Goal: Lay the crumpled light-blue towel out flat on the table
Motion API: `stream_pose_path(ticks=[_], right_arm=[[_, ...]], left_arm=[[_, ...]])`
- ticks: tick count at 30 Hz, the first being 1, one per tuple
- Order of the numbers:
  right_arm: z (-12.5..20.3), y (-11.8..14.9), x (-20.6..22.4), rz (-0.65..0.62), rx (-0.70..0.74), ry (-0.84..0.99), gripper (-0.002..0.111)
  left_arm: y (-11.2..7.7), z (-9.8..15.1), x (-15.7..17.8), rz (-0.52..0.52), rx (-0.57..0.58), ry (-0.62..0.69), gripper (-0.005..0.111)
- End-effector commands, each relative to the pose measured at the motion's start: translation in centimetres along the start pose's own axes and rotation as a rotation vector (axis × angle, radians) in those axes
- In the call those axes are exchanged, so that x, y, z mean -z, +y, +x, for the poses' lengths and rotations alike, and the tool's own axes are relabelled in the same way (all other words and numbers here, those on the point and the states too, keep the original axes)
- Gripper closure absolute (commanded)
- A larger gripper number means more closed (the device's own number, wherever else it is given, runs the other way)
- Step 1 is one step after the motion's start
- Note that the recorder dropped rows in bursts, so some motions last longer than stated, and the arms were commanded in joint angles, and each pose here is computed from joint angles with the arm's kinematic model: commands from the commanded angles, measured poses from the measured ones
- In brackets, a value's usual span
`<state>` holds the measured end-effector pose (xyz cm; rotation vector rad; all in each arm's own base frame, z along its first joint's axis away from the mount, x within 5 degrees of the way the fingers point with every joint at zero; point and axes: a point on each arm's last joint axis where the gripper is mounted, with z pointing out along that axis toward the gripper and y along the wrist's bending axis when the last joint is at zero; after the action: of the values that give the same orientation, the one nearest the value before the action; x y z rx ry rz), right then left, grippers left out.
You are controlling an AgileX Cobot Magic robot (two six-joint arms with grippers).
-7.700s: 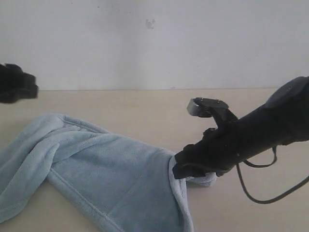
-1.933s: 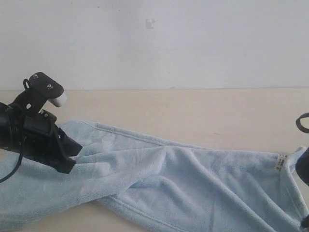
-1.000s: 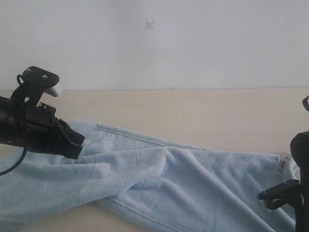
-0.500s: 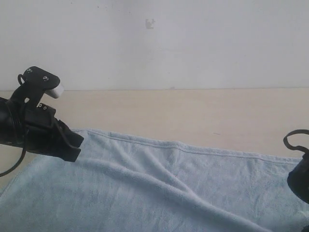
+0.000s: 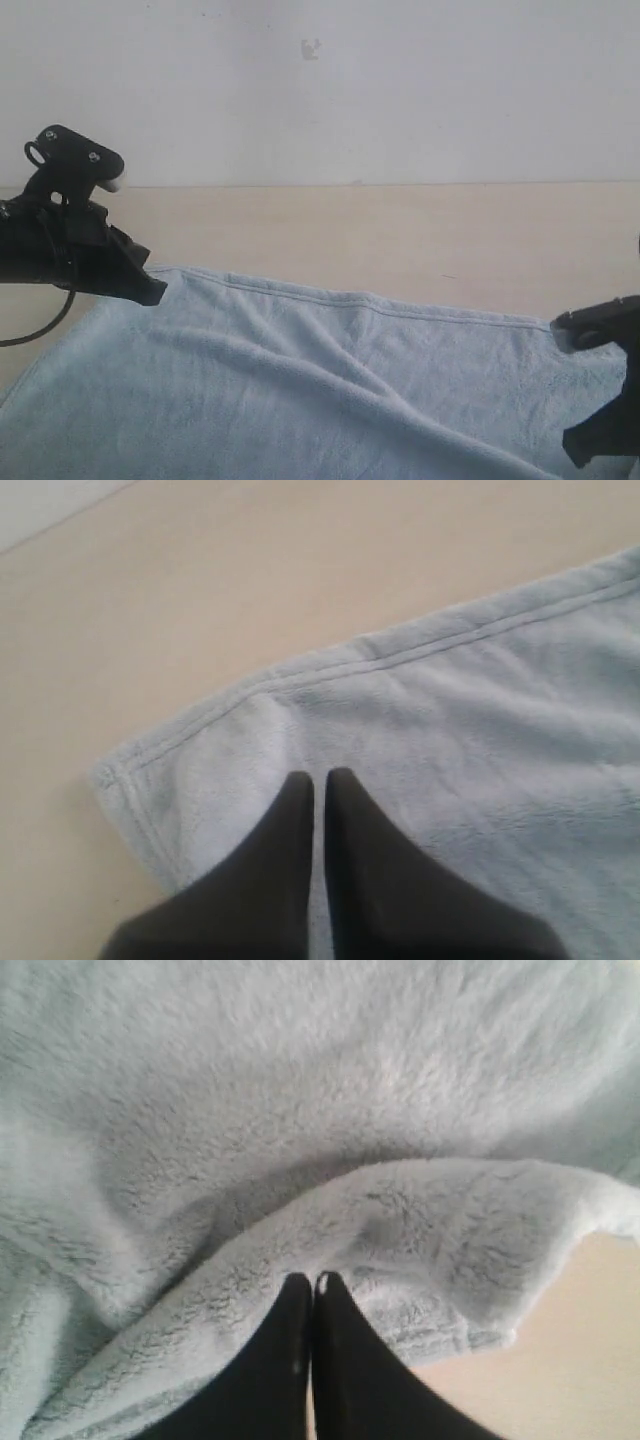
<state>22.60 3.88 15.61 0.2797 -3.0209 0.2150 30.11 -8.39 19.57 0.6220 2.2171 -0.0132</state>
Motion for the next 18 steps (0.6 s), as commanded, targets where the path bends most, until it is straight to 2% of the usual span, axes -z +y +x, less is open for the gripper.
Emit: stream_pose_path(ticks=[1, 3, 5, 12, 14, 16, 18], right_arm=[[0.5, -0.3, 2.8, -0.021, 0.004, -0.164, 0.108], [0.5, -0.3, 2.8, -0.016, 0.030, -0.202, 0.108], [0.8, -0.5, 1.6, 0.018, 0.065, -0.186, 0.108], [2.5, -1.4, -2.2, 0.168, -0.019, 0.019, 0.108], [3.1, -1.3, -2.7, 0.167, -0.017, 0.033, 0.108], [3.0, -1.1, -3.0, 0.145, -0.018, 0.006, 0.108], [2.9, -0.8, -3.2, 0.119, -0.013, -0.026, 0.108]], left_arm=[[1.0, 1.2, -2.7, -0.117, -0.037, 0.022, 0.103], [0.9, 1.6, -3.5, -0.109, -0.018, 0.045, 0.103], [0.3, 1.7, -4.3, -0.040, -0.005, 0.084, 0.103], [-2.3, 0.3, -4.6, 0.335, -0.009, 0.217, 0.103], [-2.9, 0.0, -4.2, 0.428, -0.002, 0.248, 0.103], [-3.3, -0.2, -4.0, 0.480, -0.006, 0.265, 0.103], [-3.3, -0.2, -3.9, 0.488, -0.007, 0.268, 0.103]])
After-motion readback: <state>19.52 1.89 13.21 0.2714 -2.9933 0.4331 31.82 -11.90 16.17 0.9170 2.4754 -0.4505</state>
